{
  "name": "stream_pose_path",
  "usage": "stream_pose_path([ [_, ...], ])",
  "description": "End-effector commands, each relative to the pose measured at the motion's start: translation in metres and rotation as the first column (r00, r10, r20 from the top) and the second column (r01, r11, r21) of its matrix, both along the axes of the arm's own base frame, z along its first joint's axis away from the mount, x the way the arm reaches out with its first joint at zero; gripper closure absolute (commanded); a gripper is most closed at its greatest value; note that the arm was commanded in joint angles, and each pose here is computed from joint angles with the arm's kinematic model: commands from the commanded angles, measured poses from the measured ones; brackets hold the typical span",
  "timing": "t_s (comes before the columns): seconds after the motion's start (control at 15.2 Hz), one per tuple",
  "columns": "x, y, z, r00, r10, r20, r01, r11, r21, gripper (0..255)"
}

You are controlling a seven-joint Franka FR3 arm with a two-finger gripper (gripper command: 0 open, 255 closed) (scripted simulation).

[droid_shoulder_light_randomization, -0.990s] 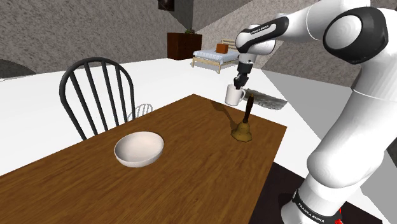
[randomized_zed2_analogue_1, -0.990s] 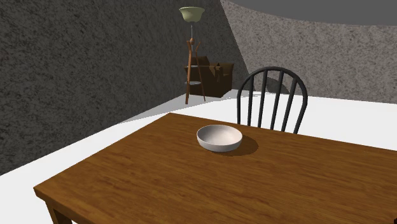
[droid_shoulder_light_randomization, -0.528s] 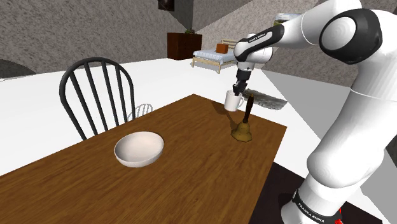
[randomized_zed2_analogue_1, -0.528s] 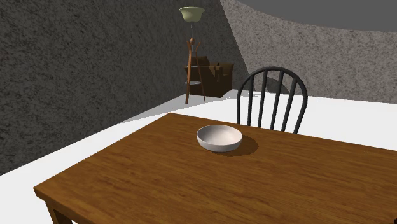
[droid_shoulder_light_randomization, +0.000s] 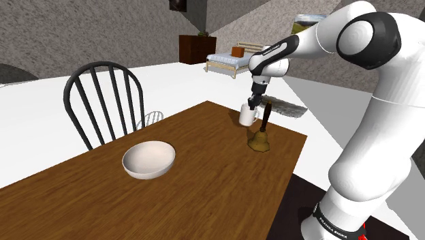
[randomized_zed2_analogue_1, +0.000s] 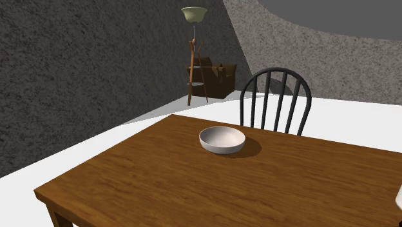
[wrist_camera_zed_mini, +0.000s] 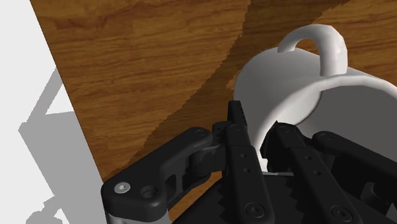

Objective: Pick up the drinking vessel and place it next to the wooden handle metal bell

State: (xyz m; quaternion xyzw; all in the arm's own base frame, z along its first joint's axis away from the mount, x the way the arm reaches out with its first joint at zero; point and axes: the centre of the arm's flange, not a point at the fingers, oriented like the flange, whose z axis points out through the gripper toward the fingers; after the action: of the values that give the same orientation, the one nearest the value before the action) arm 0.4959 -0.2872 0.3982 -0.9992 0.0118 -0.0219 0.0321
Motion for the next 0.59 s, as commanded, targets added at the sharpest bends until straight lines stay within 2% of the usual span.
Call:
stream_pose_path([
  [0.0,0.001,0.000,-0.011,1.000,0.000,0.001,0.000,1.000,0.000,255],
  [0.33,0.001,0.000,-0.039,1.000,0.000,0.001,0.000,1.000,0.000,255],
  [0.53,0.001,0.000,-0.039,1.000,0.000,0.001,0.000,1.000,0.000,255],
])
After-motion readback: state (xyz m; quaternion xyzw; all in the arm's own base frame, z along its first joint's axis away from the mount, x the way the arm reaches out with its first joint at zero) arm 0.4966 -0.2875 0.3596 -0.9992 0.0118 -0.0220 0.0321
